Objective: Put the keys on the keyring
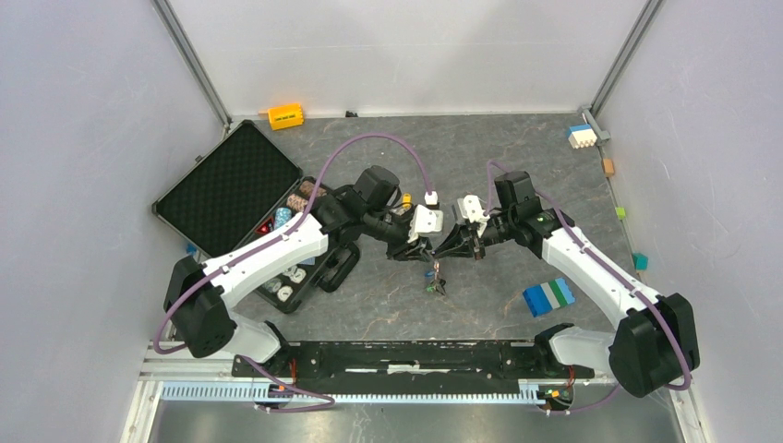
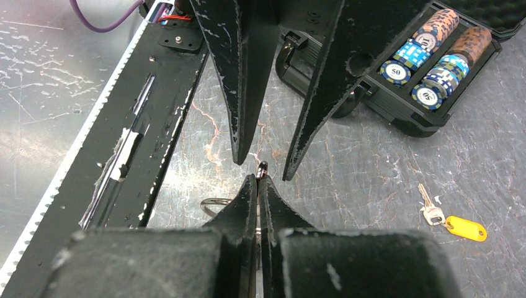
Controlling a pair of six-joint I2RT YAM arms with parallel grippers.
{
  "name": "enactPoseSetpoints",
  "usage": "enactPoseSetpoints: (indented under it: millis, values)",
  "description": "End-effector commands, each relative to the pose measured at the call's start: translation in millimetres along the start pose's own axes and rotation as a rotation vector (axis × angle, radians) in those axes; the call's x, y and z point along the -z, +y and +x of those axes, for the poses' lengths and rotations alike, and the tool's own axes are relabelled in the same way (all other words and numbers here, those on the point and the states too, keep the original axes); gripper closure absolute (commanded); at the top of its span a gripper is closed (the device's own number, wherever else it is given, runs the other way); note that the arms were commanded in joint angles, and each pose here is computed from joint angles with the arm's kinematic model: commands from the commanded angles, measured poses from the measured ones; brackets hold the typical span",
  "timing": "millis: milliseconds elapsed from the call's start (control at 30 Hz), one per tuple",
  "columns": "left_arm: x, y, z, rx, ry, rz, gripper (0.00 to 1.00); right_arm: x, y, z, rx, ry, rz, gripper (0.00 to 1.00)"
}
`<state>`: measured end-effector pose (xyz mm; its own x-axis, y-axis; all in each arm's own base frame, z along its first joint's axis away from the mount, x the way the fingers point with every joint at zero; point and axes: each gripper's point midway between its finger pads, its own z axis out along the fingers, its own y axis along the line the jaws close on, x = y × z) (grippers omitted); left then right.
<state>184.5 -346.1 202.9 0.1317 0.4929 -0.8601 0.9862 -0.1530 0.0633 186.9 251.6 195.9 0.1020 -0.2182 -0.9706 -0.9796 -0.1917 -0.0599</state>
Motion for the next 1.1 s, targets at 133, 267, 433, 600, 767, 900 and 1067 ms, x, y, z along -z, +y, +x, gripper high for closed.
enactPoseSetpoints:
  millis: [133, 267, 433, 600, 767, 900, 1067]
  values:
    - [5, -1, -20, -0.07, -0.056, -0.023, 0.69, 0, -3, -22, 0.072, -0.041, -0.017, 1.0]
    - [3, -2, -18, -0.073, -0.048, -0.022, 0.74, 1, -3, -22, 0.07, -0.04, -0.014, 1.0]
    - [3, -2, -17, -0.079, -0.041, -0.03, 0.87, 1, -5, -21, 0.067, -0.034, -0.006, 1.0]
    - [3, -2, -14, -0.077, -0.033, -0.037, 0.98, 1, -9, -21, 0.051, -0.031, 0.012, 1.0]
    - [3, -7, -15, -0.066, -0.037, -0.027, 0.98, 1, -22, -19, 0.013, -0.021, 0.088, 0.98]
    - [4, -4, -16, -0.049, -0.043, -0.052, 0.98, 4, -32, -15, 0.003, 0.003, 0.15, 0.94]
    - [7, -1, -21, -0.02, -0.077, -0.092, 0.98, 5, -34, -13, -0.002, 0.011, 0.163, 0.86]
